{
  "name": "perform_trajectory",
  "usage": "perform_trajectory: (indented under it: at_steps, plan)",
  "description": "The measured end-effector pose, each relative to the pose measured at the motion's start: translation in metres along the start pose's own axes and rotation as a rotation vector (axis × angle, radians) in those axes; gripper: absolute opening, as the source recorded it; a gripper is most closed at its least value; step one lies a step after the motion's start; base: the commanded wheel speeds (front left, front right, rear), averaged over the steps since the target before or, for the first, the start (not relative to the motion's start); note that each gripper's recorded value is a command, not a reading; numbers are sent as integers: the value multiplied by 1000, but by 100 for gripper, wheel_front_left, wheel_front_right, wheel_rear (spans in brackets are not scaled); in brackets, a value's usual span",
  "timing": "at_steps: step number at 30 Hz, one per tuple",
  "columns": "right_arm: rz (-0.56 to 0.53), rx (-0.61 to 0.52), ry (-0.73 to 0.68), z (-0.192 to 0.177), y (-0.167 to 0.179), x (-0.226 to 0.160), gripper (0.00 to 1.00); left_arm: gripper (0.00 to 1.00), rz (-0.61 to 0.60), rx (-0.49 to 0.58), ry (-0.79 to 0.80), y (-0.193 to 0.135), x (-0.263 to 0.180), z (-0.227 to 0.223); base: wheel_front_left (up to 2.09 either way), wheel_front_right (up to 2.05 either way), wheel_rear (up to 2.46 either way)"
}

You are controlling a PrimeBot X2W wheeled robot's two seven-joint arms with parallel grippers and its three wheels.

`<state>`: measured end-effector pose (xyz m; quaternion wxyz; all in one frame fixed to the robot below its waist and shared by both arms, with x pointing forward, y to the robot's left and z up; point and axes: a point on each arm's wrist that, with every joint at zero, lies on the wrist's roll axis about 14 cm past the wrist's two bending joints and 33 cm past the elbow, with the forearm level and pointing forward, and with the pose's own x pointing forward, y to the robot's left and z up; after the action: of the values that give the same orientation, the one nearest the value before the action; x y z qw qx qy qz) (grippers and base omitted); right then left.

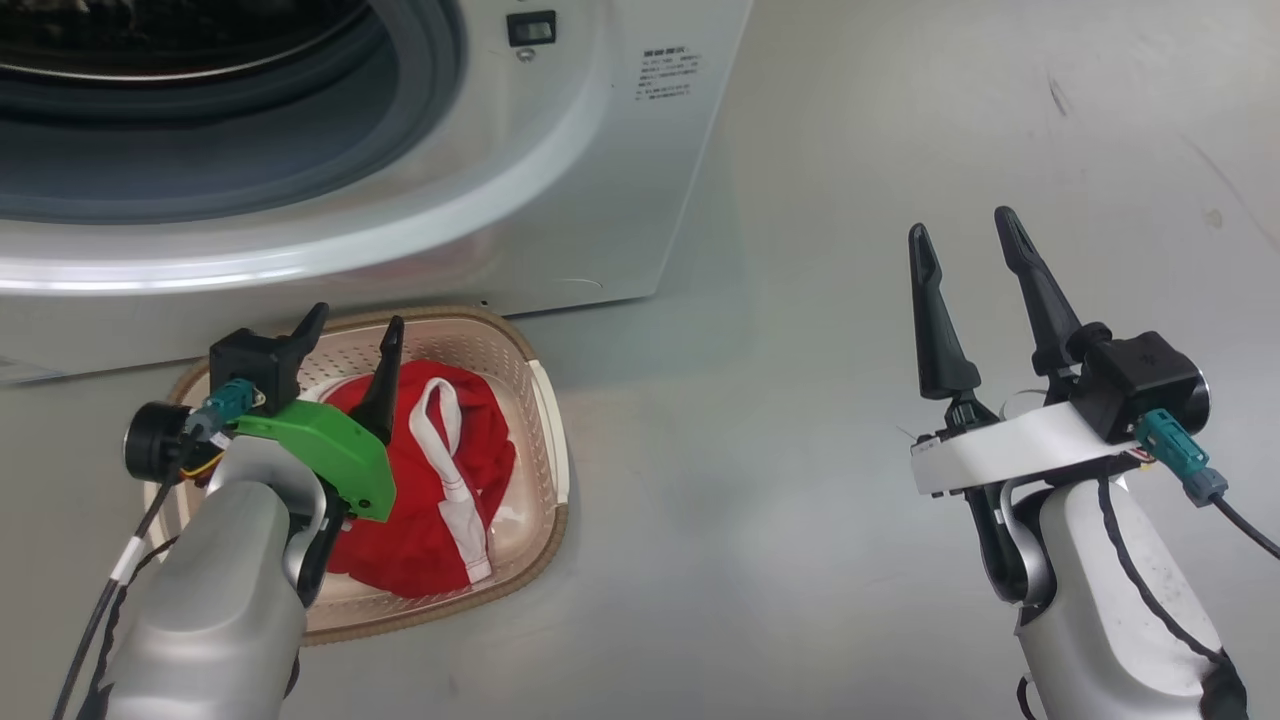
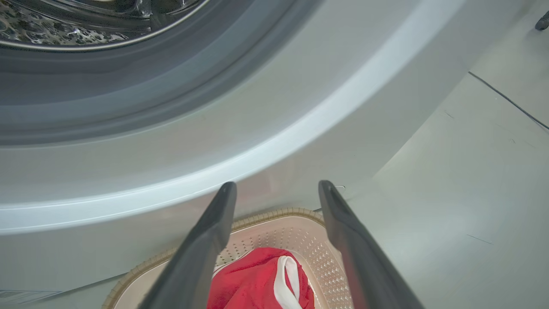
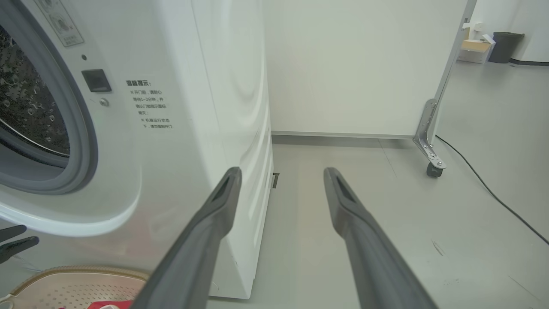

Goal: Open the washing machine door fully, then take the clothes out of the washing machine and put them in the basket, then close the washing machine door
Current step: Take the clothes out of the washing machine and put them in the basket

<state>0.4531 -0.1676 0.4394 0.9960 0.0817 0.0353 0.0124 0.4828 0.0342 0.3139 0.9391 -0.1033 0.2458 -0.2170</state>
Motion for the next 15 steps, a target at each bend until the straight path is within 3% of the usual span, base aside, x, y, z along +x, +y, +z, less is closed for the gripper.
perform_trajectory:
  at_steps: [15]
  plan:
    - [104,34,-17,14,39,-28,100,100,114,-3,-289,23,-84,90,0,0,0]
